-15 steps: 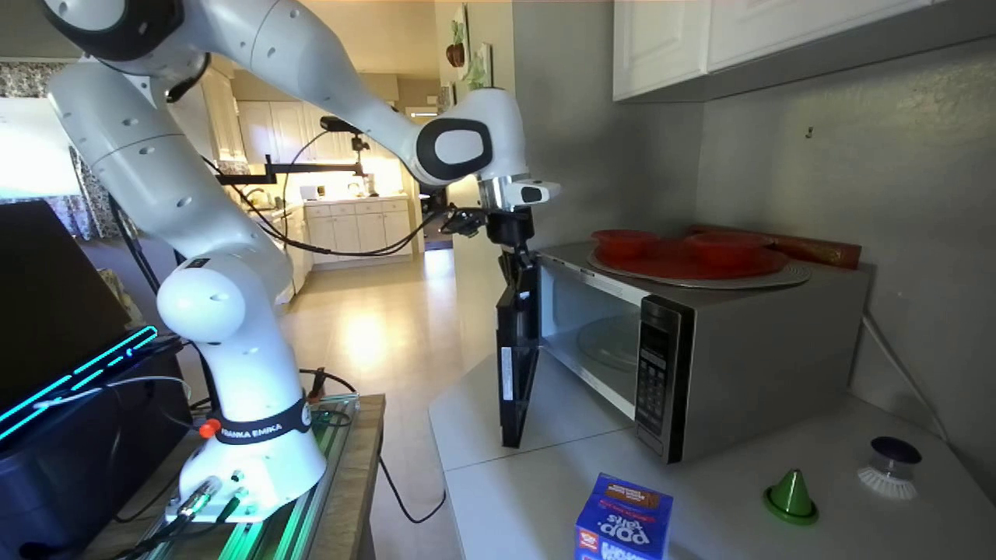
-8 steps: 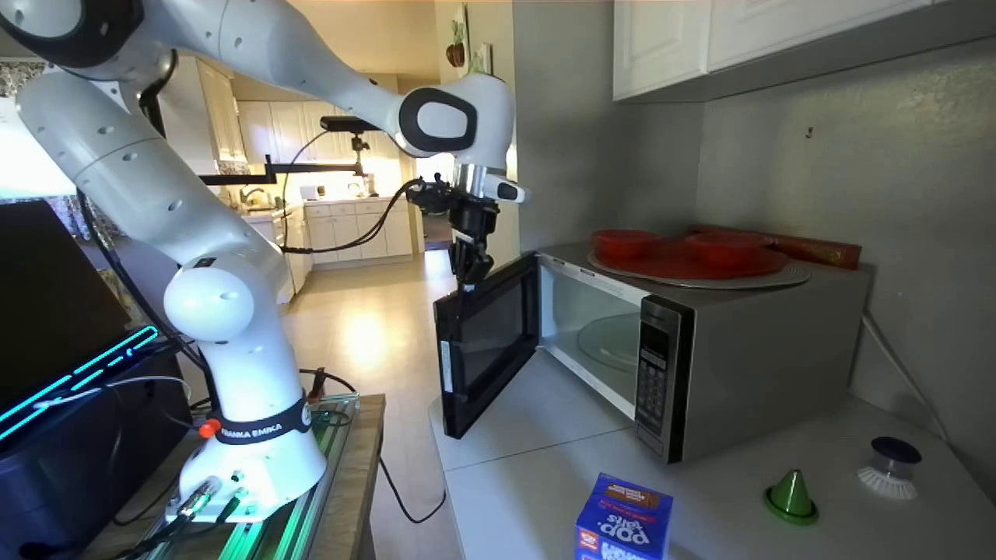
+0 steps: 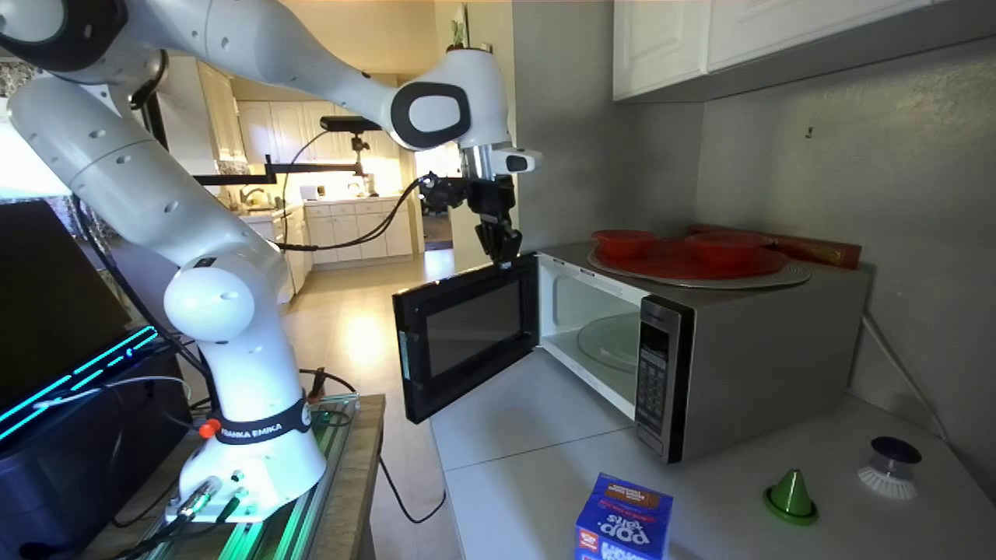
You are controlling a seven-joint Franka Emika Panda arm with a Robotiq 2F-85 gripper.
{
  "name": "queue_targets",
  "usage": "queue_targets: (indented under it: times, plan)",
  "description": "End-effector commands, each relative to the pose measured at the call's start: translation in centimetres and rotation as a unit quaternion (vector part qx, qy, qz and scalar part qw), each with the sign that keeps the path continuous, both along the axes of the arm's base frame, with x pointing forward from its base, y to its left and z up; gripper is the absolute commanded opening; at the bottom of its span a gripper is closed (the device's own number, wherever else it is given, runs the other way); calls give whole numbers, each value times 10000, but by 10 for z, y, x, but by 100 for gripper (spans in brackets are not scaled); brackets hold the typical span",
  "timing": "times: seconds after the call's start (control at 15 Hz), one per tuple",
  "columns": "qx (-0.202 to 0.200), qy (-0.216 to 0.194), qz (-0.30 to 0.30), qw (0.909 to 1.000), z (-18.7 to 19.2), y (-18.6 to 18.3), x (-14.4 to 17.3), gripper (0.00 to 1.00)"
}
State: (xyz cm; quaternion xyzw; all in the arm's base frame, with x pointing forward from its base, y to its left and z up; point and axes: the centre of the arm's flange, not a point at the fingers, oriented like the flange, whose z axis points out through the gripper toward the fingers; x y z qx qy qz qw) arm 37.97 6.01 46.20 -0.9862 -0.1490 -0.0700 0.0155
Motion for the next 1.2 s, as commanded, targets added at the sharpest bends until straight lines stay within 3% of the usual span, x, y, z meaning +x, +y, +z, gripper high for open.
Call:
queue_targets:
  times: [0.0,0.2,0.53,0.73,1.13]
  plan:
    - [60,-437,-245,9987,8,3,-9,40]
    - [141,-598,-394,9973,22,6,-12,62]
    - [653,-926,-864,9898,62,8,-5,96]
    - [1336,-953,-1213,9790,92,7,16,100]
    - [2517,-1151,-1850,9430,116,15,65,100]
